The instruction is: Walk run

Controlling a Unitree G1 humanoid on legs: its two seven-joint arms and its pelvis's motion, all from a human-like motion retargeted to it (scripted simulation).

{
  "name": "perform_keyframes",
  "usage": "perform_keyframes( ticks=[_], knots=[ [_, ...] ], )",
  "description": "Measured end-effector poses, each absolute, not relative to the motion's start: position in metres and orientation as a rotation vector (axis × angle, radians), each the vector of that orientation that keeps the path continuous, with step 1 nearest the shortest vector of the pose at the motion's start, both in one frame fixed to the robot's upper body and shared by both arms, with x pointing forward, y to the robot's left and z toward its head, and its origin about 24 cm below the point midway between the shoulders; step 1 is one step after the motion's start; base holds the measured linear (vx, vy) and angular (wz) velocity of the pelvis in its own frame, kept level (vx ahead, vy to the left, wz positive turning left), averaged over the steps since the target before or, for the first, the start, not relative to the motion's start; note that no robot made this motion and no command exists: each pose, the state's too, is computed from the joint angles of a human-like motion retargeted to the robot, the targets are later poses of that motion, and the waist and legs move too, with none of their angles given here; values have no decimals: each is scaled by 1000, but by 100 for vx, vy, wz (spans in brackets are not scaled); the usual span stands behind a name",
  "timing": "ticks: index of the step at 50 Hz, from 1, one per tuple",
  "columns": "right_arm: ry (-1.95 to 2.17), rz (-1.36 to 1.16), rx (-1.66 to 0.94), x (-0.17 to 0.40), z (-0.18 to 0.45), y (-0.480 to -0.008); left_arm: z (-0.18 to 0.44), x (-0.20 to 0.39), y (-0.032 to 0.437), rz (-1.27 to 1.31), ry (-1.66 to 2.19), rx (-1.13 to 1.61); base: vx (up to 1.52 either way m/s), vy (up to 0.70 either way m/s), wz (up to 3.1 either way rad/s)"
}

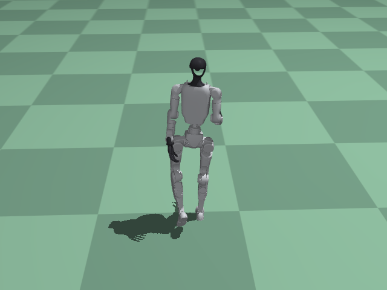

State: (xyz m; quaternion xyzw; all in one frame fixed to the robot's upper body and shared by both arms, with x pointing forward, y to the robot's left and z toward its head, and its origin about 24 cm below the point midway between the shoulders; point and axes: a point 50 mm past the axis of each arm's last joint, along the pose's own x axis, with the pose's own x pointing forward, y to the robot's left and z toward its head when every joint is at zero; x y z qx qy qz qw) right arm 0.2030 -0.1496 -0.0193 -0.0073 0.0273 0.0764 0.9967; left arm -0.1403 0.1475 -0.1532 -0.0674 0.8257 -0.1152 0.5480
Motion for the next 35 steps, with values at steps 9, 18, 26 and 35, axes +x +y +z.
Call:
perform_keyframes(
  ticks=[9,18,26,35],
  knots=[
    [-42,127,-12,212,-2,-164,-115,-215,102,-333,2173,-384,71,-18,-51],
    [111,86,40,178,-34,-155,-147,-155,127,-139,1965,-379,99,-17,-6],
    [133,181,20,178,-39,-134,-176,18,206,139,1376,-51,92,-9,17],
    [81,195,-2,184,-29,-147,-99,218,250,-34,695,99,76,-5,107]
  ],
)
